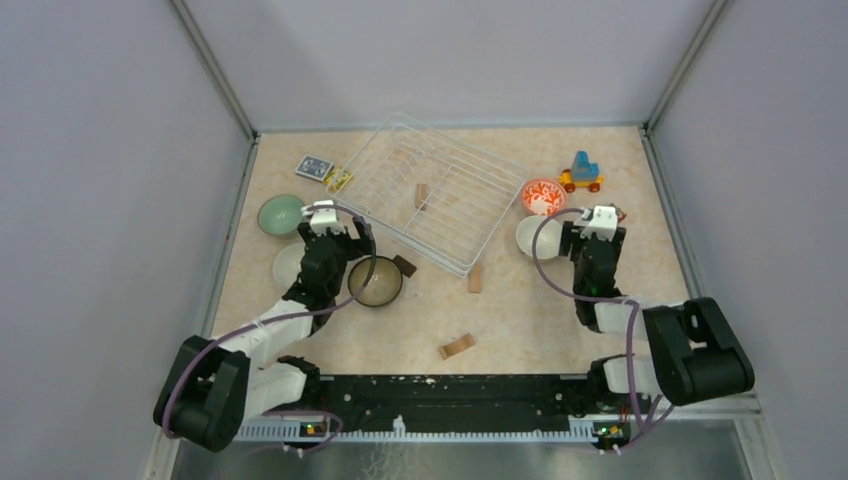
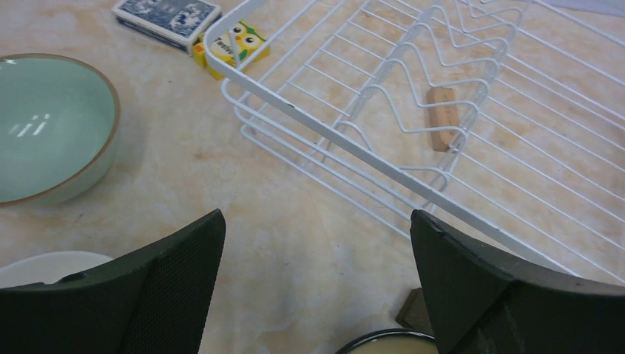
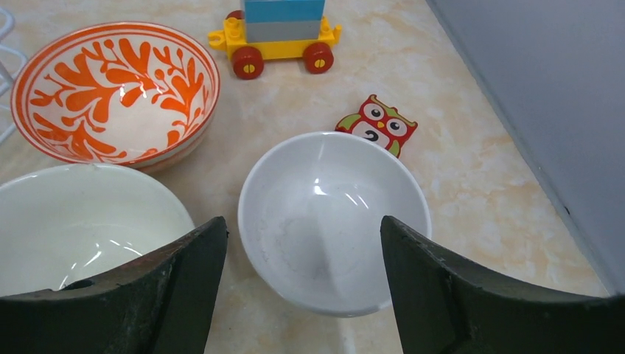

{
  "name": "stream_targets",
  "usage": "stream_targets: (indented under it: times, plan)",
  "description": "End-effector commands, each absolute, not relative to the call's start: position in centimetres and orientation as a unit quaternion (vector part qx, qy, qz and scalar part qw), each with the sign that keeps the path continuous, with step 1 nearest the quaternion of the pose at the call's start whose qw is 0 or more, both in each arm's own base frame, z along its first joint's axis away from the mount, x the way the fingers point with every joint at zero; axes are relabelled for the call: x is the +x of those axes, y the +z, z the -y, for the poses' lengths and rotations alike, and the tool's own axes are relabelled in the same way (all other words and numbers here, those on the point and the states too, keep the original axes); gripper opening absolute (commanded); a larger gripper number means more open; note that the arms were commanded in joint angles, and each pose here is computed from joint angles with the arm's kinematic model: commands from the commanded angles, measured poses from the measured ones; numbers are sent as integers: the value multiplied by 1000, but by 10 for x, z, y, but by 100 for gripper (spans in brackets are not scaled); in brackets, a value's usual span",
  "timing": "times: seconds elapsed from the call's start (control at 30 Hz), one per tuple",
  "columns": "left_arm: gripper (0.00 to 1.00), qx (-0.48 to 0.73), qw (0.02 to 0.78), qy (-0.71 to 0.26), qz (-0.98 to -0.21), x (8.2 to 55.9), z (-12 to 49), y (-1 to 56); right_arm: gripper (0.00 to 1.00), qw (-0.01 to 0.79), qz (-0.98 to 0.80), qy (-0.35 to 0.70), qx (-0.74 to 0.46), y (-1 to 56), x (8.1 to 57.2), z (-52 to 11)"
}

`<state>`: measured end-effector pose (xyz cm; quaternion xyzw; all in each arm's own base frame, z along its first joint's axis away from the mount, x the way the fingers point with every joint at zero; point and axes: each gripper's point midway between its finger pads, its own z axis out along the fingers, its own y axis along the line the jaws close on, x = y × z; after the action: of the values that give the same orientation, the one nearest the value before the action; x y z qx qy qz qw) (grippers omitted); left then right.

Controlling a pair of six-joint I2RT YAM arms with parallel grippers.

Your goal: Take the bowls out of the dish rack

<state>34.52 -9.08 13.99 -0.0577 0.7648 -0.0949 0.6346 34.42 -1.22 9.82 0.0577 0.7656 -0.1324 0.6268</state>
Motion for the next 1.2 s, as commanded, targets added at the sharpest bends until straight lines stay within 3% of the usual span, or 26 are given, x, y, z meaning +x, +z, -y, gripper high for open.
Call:
stream_targets:
  times: [0.0,0.33,0.83,0.97,1.17]
  plan:
    - [99,-56,698,-8,-714,362,63,180,75,682,-720,-111,68,120,359,15]
    - [99,-58,682,21,-729,376,26,152,87,698,-701,-85,116,111,356,34]
    - [97,30,664,45,-746,385,18,113,89,691,-720,-51,50,106,363,12]
    - [90,54,663,18,-746,386,22,85,89,691,-719,-51,51,107,363,12]
    - [99,62,659,-1,-750,388,25,85,90,691,-719,-51,50,107,363,11]
